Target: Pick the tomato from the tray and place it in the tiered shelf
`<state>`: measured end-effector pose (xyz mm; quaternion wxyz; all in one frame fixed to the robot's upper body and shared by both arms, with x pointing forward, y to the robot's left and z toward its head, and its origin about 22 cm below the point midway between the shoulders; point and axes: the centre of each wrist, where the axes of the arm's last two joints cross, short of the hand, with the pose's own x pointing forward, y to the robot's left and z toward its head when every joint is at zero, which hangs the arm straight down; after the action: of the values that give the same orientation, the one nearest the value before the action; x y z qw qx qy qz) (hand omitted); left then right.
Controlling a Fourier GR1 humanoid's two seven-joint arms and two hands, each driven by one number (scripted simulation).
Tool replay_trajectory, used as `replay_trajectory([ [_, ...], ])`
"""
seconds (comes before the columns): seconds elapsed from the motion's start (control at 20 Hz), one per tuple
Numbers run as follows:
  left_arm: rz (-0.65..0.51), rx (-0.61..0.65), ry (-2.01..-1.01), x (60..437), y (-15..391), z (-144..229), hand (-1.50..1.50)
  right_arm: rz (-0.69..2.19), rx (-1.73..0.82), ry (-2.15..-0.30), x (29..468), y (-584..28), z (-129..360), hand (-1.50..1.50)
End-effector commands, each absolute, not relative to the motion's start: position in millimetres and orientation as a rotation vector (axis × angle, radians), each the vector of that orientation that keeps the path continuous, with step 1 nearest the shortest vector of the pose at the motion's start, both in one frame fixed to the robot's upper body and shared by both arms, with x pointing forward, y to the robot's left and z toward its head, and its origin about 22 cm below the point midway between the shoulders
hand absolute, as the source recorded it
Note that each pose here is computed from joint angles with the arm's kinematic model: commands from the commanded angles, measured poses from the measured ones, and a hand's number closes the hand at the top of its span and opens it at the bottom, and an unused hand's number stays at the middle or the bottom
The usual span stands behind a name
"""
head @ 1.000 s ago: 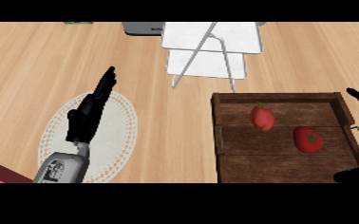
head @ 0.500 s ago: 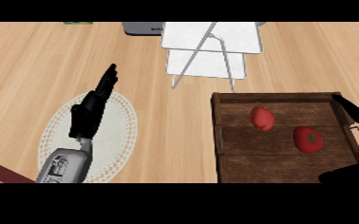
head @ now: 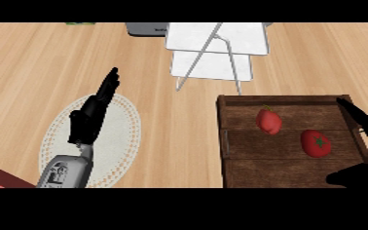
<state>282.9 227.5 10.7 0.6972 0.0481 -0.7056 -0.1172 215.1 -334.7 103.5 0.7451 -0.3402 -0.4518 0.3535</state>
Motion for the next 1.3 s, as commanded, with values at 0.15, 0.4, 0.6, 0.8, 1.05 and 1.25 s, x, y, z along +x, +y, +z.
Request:
replay_trajectory([
  [0.15,-0.240,0.124,-1.582,283,225,18,0.00,0.778,-0.779,-0.971,230,-318,99,-1.50],
  [0.4,-0.255,0.115,-1.570,276,210,25,0.00,0.782,-0.767,-0.946,236,-331,63,-1.50],
  [0.6,-0.261,0.109,-1.562,297,216,22,0.00,0.786,-0.749,-0.944,229,-322,59,-1.50],
  [0.8,-0.240,0.127,-1.571,297,219,15,0.00,0.790,-0.760,-0.936,221,-330,56,-1.50],
  [1.05,-0.266,0.111,-1.580,280,216,7,0.00,0.803,-0.729,-0.931,225,-333,39,-1.50],
  [1.25,-0.248,0.107,-1.613,275,203,27,0.00,0.805,-0.728,-0.926,233,-342,32,-1.50],
])
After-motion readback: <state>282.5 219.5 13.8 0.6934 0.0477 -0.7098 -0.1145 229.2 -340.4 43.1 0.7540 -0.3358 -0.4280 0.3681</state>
